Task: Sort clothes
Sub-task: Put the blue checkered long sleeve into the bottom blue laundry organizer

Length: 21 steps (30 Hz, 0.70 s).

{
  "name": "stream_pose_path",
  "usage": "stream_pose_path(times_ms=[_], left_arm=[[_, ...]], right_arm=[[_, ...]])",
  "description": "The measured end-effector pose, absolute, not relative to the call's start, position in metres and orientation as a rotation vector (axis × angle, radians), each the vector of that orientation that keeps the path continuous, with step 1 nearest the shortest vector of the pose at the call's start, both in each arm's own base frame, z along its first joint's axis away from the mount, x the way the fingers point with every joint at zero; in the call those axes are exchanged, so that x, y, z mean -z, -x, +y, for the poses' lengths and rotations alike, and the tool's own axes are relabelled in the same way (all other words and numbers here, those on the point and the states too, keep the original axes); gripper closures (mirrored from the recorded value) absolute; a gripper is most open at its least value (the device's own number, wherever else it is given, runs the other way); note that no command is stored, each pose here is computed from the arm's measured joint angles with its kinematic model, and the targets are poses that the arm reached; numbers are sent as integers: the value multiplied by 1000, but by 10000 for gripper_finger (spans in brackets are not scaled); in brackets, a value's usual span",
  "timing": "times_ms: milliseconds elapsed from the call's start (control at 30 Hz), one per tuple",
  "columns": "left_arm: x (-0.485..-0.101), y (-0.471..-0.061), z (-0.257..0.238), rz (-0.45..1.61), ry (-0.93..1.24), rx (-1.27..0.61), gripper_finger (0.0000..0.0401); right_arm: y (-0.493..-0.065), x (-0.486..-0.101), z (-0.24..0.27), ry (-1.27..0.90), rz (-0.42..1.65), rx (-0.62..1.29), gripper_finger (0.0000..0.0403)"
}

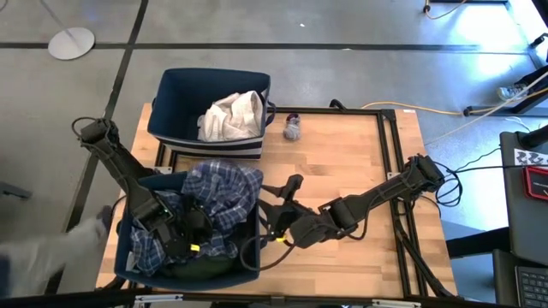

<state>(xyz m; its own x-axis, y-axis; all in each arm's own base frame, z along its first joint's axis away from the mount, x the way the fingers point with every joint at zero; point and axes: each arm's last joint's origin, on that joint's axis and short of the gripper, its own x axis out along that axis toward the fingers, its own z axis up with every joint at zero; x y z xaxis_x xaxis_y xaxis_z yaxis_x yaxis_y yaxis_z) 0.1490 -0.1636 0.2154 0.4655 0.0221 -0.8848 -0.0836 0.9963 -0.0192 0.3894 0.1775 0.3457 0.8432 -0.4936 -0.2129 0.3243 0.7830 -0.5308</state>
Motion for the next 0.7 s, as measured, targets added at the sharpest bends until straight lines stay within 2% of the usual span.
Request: stream_pose_path(times_ms=[200,500,700], left_arm=[[-214,-149,-164,1075,66,-49,251],[-225,-152,-158,845,-148,-70,251],[-258,-149,-156,765,-68,-21,243]], right_arm=[[-389,-344,177,502,366,453,217],[-389,-343,176,507,376,451,217],[-389,-343,176,507,375,451,217]])
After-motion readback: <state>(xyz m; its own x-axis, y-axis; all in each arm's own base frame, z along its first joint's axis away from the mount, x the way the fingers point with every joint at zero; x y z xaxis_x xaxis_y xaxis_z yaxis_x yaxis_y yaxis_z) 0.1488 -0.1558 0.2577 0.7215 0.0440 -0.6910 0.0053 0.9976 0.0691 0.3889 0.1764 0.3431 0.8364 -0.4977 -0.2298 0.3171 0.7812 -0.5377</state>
